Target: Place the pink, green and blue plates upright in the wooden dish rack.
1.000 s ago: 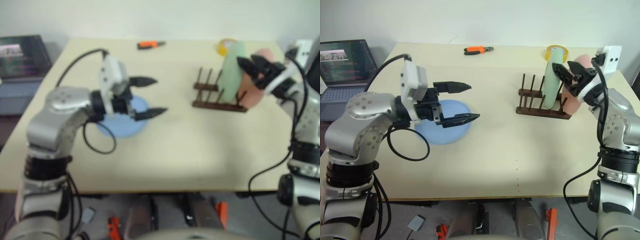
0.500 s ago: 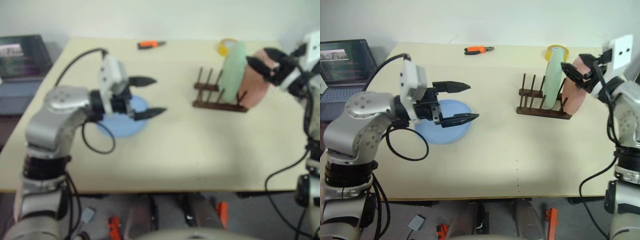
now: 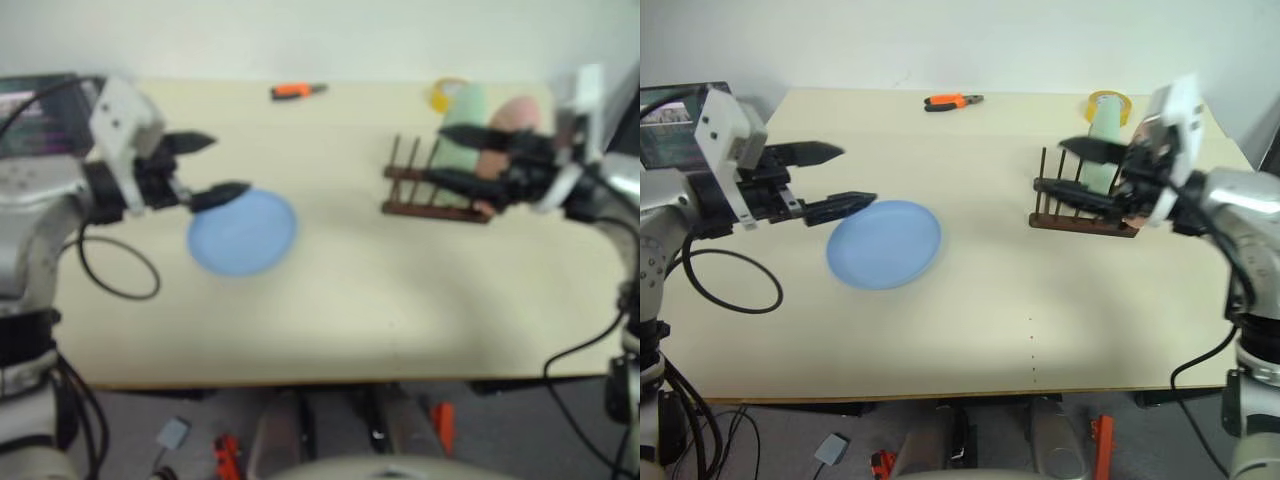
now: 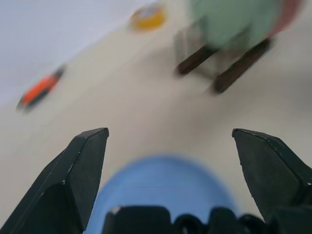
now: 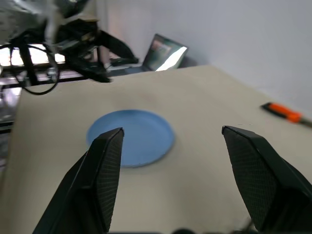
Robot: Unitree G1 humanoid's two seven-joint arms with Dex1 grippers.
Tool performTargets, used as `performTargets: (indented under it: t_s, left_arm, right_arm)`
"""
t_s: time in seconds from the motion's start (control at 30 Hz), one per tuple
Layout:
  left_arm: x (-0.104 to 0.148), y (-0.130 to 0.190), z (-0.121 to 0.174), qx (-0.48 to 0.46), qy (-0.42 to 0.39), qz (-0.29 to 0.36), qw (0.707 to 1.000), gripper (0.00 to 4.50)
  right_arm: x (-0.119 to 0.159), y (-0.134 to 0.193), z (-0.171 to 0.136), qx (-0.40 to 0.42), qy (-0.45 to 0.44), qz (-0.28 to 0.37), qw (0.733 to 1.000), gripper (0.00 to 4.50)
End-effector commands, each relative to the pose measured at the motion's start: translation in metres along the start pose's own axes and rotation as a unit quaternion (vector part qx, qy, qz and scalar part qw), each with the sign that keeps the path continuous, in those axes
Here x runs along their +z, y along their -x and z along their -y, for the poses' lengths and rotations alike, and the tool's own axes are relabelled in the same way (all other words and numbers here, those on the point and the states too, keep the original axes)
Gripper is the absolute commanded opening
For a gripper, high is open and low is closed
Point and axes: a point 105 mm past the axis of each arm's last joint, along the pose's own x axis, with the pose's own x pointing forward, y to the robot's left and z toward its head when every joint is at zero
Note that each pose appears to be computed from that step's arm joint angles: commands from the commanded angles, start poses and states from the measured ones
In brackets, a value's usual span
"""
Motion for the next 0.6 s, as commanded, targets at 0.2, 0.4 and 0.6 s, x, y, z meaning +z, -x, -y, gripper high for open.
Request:
performTargets:
  t_s: [0.2,0.4,0.6]
  left_arm:
    - [-0.05,-0.007,-0.044,0.127,0.127,-0.104,0.978,4.5]
    - [-0.077,-0.032,-0.038,0.123,0.16,-0.148,0.968,4.5]
    - [-0.113,-0.044,-0.026,0.12,0.183,-0.2,0.955,4.5]
  right_arm:
    - [-0.016,-0.039,-0.012,0.012,0.012,-0.02,1.0,3.44]
    - [-0.018,-0.049,-0.016,0.015,0.007,-0.016,1.0,3.44]
    - [-0.023,-0.051,-0.023,0.015,0.008,-0.023,1.0,3.44]
